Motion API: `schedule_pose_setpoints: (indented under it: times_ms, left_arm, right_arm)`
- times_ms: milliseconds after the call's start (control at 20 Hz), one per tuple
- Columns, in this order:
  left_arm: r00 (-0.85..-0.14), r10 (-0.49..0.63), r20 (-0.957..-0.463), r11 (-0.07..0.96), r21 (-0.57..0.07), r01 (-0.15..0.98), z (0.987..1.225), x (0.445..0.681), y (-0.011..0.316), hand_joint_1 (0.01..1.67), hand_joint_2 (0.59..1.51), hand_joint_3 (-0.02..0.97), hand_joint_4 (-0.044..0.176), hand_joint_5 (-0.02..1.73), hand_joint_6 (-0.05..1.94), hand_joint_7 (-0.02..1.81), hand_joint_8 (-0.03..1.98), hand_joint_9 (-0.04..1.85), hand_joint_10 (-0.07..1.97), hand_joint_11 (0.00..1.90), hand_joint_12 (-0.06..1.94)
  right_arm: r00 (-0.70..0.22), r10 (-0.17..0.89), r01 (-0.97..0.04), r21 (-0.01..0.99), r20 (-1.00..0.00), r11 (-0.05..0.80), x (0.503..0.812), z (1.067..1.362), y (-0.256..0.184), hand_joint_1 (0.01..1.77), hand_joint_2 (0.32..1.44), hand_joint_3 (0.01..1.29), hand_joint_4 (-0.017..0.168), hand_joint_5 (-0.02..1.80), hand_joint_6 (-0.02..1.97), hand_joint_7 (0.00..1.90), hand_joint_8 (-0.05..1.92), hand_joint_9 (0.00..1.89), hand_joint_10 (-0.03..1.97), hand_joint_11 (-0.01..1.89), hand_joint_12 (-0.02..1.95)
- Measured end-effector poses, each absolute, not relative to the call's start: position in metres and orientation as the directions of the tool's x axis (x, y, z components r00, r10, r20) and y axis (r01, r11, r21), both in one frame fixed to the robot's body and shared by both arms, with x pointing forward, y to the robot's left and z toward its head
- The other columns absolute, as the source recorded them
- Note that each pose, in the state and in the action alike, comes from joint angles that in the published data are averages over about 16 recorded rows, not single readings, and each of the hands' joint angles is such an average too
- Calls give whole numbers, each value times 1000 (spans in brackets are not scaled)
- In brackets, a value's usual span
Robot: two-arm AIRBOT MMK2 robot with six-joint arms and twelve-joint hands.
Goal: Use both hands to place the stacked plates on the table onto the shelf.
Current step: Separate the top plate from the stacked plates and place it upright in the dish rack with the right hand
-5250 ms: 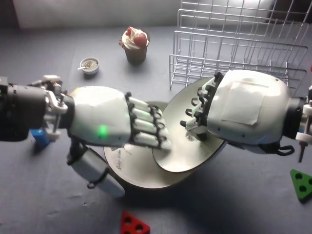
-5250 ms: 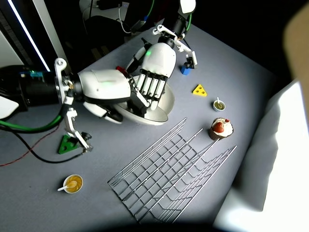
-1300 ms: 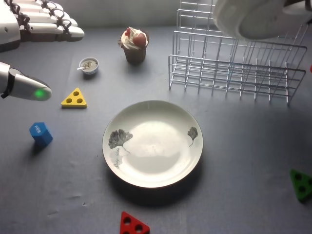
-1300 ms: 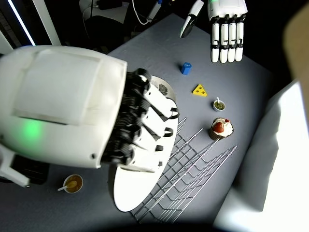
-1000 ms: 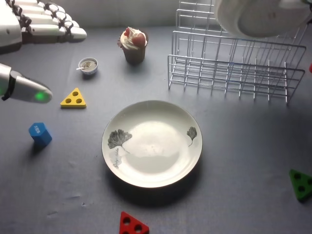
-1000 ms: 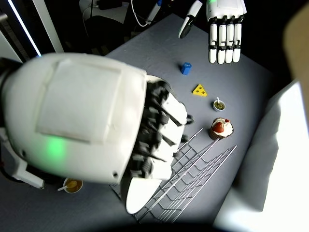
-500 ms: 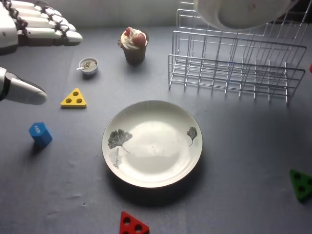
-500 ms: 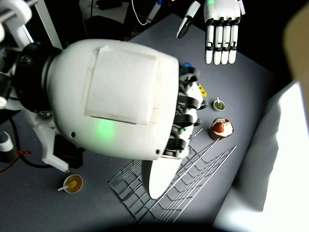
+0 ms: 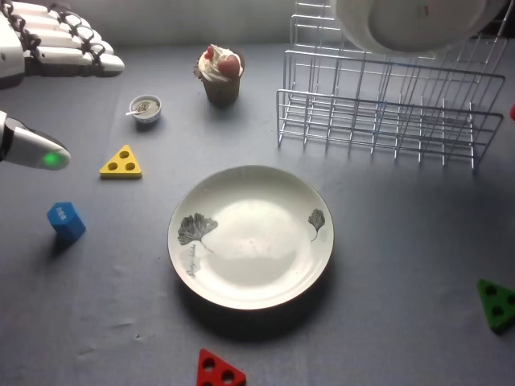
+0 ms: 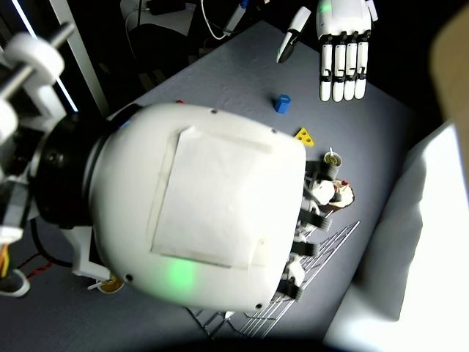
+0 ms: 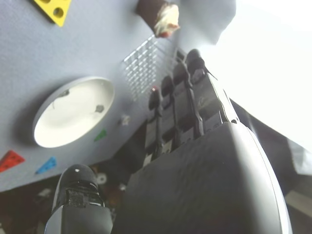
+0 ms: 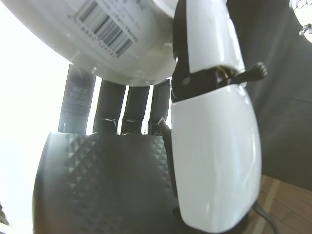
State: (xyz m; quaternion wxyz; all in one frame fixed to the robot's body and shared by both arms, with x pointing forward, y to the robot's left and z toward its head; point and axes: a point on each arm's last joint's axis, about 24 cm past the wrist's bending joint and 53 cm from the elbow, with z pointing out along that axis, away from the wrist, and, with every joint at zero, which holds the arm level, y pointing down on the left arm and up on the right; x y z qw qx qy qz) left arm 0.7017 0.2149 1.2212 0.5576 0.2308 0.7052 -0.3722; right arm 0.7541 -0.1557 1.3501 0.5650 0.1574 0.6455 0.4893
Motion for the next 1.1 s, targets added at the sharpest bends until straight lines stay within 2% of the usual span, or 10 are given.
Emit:
schedule_pose_setpoints:
  times_ms: [1100]
  left_arm:
    - [-262,-64,-963,634,-242,734,1217,709,219,23,1070,3,2,166,8,208,9,205,8,217,17]
  right_arm:
    - [-356,766,-310,841,-536,444,761,1341,-151,1444,937,13,-9,870,954,1039,657,1163,680,1025,1336]
